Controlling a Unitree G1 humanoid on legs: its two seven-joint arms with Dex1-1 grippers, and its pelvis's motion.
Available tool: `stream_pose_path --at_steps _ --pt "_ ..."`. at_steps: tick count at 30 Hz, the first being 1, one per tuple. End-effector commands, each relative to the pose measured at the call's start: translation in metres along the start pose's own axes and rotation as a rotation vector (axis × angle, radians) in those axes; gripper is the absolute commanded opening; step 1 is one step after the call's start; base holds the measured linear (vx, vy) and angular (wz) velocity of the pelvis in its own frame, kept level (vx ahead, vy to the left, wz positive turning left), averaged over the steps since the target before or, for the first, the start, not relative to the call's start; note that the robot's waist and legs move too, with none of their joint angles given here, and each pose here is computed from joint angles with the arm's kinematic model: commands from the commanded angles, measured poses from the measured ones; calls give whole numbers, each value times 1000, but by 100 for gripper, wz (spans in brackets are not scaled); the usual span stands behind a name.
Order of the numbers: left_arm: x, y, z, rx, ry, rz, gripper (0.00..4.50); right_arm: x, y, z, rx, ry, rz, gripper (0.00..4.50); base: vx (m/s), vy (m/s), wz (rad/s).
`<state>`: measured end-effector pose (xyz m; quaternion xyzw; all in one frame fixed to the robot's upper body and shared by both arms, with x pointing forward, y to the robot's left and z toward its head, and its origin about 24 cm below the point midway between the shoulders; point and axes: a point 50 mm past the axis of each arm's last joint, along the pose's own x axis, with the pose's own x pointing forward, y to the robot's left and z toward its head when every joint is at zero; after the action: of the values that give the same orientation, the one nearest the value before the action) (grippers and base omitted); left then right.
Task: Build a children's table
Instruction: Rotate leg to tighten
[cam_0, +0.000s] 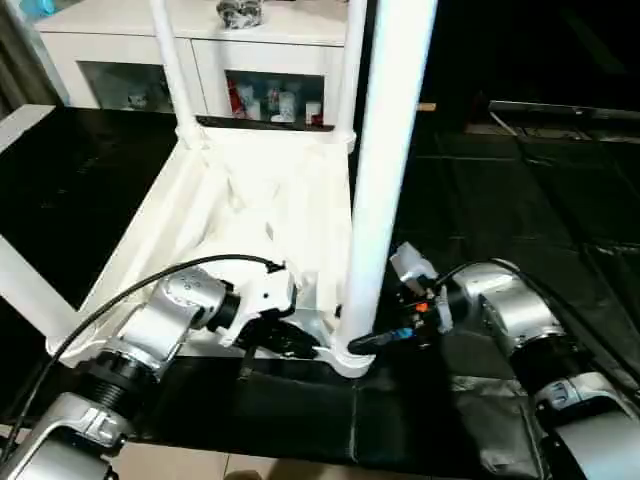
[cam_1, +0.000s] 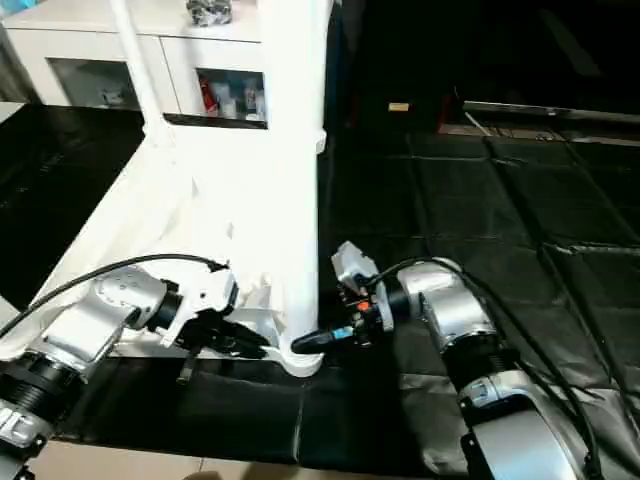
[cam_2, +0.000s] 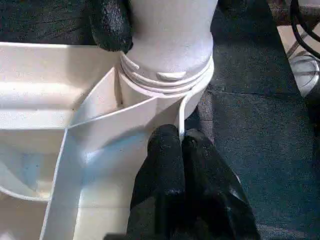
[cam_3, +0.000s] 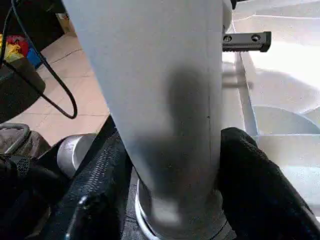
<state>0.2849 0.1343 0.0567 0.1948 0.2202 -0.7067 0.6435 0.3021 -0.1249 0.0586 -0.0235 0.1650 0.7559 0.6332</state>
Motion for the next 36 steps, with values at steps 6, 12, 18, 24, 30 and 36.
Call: stream_pose_path --at_steps 6,12,18,24,30,36 --pt "12 -4 6 33 4 -69 0 3 -2 7 -13 -60 -14 210 0 0 0" --pt "17 13 5 -81 -10 95 0 13 -9 2 37 -104 -207 206 0 0 0" --pt "32 48 29 -228 -134 377 0 43 -32 5 134 -166 -554 200 0 0 0" --pt "34 67 42 -300 -189 567 0 65 -49 19 204 -203 -787 199 0 0 0" --pt "34 68 44 -281 -201 562 0 74 -48 28 169 -239 -775 255 27 -1 1" --pt "25 58 28 -266 -169 498 0 51 -42 17 182 -261 -725 313 0 0 0"
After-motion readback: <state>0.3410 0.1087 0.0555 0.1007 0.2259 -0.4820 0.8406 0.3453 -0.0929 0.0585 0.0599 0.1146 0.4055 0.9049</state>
